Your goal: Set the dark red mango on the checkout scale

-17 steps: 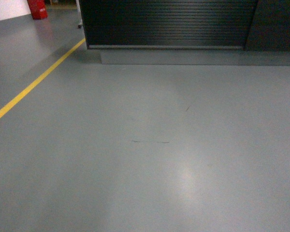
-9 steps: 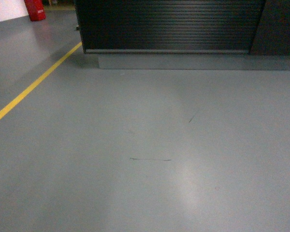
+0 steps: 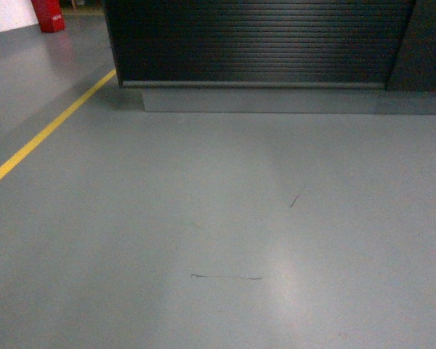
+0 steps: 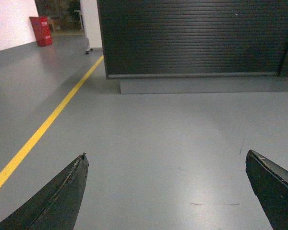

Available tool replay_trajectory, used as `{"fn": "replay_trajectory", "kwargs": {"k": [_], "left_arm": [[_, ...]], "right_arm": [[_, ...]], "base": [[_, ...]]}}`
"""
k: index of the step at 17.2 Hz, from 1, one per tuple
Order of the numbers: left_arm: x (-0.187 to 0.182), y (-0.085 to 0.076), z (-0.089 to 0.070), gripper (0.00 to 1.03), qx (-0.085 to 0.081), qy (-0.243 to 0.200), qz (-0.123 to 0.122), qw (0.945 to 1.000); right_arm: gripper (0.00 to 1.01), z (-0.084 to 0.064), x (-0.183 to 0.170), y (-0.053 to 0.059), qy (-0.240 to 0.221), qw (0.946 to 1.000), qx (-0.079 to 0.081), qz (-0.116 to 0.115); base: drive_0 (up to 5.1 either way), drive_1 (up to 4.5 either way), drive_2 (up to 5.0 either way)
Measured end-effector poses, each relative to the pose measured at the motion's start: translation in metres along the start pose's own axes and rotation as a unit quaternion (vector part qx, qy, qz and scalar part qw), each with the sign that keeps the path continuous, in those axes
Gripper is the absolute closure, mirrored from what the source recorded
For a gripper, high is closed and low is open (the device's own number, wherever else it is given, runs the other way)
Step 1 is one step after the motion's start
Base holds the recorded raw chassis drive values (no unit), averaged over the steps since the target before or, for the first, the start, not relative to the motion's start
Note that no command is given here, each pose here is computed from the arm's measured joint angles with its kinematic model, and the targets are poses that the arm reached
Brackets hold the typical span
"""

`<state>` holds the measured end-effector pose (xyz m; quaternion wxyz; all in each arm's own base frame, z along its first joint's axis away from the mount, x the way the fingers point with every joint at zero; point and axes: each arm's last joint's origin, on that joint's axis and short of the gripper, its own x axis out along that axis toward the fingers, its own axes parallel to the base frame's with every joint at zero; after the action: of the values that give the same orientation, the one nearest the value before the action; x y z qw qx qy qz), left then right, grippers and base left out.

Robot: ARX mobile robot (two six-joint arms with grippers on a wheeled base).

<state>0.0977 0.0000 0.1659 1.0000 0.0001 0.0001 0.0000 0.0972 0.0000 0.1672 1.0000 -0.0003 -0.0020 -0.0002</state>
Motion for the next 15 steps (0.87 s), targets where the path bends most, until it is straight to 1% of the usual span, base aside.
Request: {"fn": "replay_trajectory", "kwargs": {"k": [15], "left_arm": [[0.0000,0.0000,0.0000,0.05,0.000,0.000,0.000,1.0000]], "right_arm": [[0.03,0.0003,0.0000,0.0000,-0.002,1.0000,0.000,0.000]], "base": [[-0.1,4.21,-4.4]]}}
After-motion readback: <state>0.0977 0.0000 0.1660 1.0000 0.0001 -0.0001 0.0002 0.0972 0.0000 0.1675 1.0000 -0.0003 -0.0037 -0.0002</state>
